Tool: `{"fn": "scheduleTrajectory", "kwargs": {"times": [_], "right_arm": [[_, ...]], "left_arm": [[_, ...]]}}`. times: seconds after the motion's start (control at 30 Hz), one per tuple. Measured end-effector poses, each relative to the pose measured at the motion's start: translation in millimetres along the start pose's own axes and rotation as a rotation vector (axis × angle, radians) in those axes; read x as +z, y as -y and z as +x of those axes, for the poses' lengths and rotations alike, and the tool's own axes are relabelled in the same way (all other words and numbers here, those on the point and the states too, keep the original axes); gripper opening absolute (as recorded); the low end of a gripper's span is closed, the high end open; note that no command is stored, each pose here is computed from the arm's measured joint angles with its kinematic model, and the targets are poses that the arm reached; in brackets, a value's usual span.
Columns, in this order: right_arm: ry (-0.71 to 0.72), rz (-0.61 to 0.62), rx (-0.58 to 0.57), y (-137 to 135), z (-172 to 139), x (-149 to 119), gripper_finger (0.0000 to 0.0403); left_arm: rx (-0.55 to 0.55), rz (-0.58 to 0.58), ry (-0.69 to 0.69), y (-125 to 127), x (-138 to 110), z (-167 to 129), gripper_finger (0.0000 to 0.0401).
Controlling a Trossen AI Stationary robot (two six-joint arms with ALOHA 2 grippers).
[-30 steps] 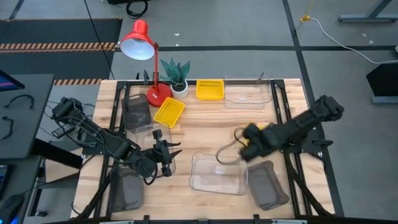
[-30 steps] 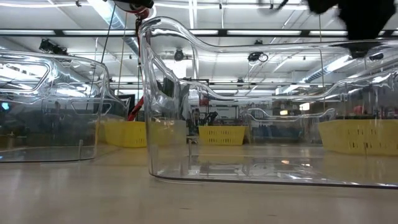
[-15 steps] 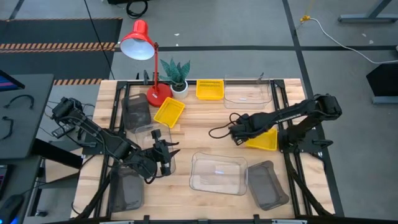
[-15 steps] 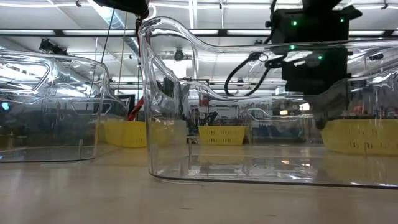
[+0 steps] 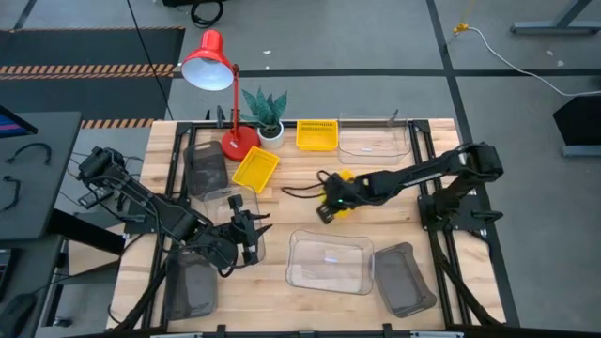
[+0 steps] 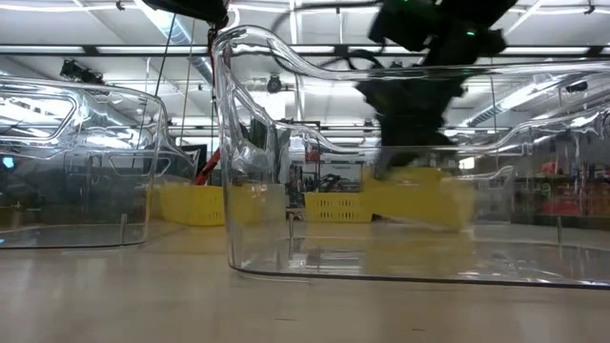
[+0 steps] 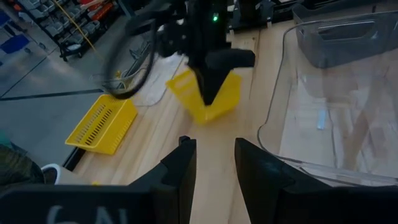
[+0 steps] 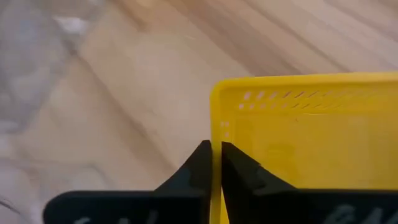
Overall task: Stack baskets by color
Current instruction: Move the bottom right yellow bin to the center of the table, then adjust the bottom right black transparent bin on the table
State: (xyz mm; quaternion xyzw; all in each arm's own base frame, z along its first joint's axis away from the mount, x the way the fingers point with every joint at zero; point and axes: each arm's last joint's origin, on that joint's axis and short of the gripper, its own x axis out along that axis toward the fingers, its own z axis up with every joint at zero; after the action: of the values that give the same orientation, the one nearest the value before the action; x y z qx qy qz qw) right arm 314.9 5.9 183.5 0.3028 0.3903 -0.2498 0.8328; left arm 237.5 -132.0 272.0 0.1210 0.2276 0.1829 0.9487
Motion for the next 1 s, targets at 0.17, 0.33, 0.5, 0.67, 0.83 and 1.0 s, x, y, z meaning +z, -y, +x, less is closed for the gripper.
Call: {"fn": "scheduleTrajectory", "kwargs": {"times": [0.17, 0.33, 0.5, 0.67, 0.83, 1.0], "right_arm": [[-0.003, -0.106, 0.062, -29.2, 26.5, 19.2, 0.0013], [-0.048, -0.204, 0.121, -57.3, 60.3, 32.9, 0.0028], [-0.049, -0.322, 0.19, -81.6, 84.8, 46.3, 0.0039], [-0.018, -0.411, 0.23, -93.3, 79.6, 55.5, 0.0062], [-0.051, -0.486, 0.233, -102.1, 29.8, 52.8, 0.0106], [-0.055, -0.625, 0.14, -114.7, -48.8, 24.9, 0.0129]], "left_arm": [[0.002, 0.002, 0.0, 0.0, 0.0, 0.0, 0.0117], [0.002, -0.001, -0.001, 0.0, -0.1, -0.1, 0.0117], [-0.008, 0.008, -0.003, 2.2, -1.6, -3.1, 0.0117], [-0.029, 0.027, -0.001, 6.4, -3.4, -8.5, 0.0117], [-0.023, 0.035, 0.002, 10.1, -6.3, -15.1, 0.0117], [0.024, 0.037, -0.003, 10.2, -10.9, -19.3, 0.0117]]}}
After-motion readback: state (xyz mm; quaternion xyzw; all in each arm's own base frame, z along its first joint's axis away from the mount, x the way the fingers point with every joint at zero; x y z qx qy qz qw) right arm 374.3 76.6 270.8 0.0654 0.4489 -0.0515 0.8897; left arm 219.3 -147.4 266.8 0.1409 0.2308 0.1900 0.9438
